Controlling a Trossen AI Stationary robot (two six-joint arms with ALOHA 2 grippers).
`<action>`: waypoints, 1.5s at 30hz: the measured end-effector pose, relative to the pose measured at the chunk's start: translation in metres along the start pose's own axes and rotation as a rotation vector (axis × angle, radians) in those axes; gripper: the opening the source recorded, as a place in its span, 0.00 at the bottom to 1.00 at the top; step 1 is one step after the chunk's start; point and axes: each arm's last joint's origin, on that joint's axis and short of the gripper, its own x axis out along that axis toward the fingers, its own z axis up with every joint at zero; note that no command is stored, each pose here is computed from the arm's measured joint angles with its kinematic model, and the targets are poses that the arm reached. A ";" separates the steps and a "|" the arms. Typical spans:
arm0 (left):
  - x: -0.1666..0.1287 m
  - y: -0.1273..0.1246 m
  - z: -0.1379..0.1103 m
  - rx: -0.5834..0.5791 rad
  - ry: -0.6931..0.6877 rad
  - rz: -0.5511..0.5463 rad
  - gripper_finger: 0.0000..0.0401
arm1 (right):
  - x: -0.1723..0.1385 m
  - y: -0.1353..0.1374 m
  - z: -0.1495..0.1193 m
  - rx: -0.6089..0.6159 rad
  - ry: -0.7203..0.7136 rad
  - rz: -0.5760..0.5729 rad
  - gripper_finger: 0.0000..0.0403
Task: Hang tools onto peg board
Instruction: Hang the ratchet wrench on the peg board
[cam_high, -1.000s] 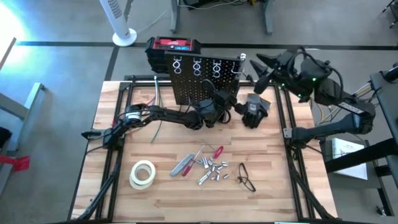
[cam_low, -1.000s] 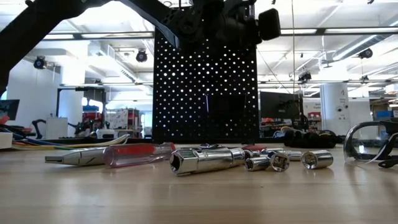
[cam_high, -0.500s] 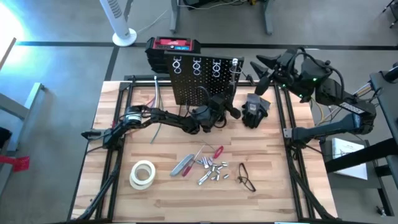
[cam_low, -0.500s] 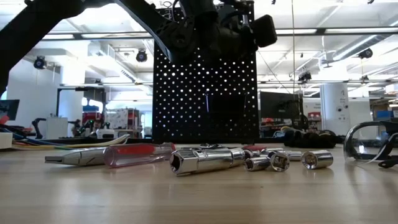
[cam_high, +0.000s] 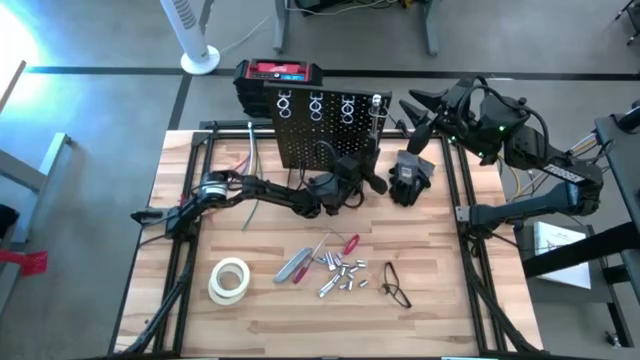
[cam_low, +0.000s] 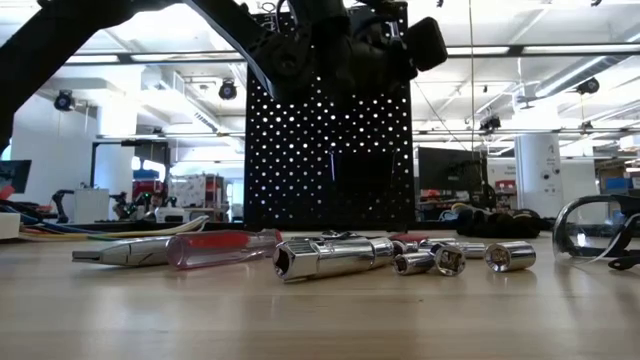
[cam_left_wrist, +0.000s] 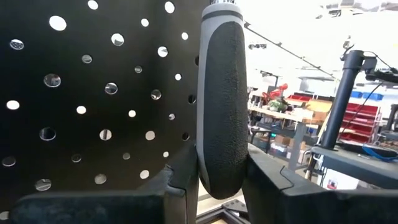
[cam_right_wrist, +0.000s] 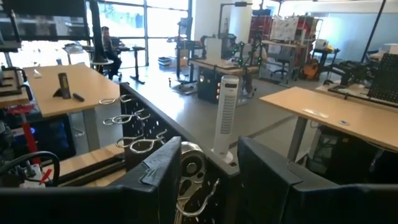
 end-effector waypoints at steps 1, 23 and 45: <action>-0.001 -0.001 0.000 -0.003 0.000 -0.003 0.19 | 0.000 0.000 0.000 0.000 0.000 0.000 0.36; -0.007 -0.004 -0.028 0.061 -0.082 -0.010 0.19 | 0.000 0.000 0.000 -0.010 0.001 -0.001 0.36; -0.003 -0.008 -0.027 0.035 -0.053 -0.017 0.24 | 0.000 0.000 -0.001 -0.018 0.014 0.000 0.34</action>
